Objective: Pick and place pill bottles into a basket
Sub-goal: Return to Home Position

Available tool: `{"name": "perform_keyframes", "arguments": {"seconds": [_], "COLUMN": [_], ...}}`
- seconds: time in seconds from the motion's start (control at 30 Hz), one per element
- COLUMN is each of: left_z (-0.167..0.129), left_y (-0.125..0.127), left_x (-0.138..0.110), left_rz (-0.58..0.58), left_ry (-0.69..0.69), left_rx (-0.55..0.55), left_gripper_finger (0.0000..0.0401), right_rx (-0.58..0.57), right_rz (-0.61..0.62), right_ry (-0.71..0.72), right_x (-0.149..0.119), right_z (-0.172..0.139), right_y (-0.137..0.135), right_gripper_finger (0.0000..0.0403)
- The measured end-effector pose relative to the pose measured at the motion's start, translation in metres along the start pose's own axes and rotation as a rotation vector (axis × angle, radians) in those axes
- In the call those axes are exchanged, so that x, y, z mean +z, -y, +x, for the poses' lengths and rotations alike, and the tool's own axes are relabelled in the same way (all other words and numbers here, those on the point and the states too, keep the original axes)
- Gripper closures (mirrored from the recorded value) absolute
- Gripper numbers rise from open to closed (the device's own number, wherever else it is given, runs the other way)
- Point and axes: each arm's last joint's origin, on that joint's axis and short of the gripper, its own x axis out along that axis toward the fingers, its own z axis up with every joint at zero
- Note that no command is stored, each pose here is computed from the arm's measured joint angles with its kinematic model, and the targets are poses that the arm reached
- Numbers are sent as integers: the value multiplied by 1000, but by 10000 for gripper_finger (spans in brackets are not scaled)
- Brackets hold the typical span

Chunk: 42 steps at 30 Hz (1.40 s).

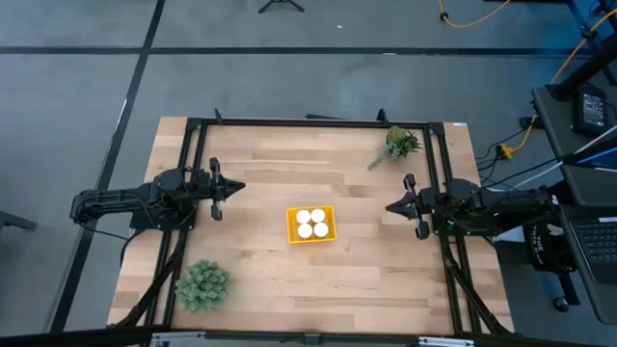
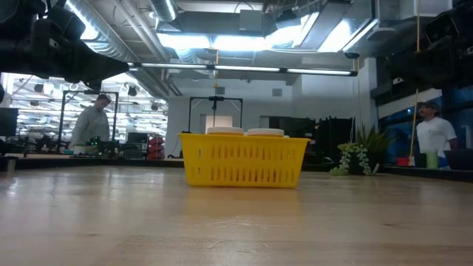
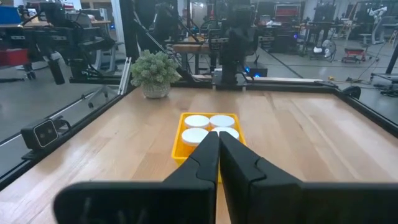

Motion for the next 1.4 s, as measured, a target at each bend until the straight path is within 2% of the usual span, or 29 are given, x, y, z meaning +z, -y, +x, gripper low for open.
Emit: {"name": "perform_keyframes", "arguments": {"seconds": [1.4], "left_z": [0], "left_y": [0], "left_x": [0], "left_rz": [0], "left_ry": [0], "left_rx": [0], "left_gripper_finger": [393], "right_rx": [0], "right_rz": [1], "right_ry": [0], "right_x": [0], "right_z": [0], "right_y": [0], "right_gripper_finger": [385]}}
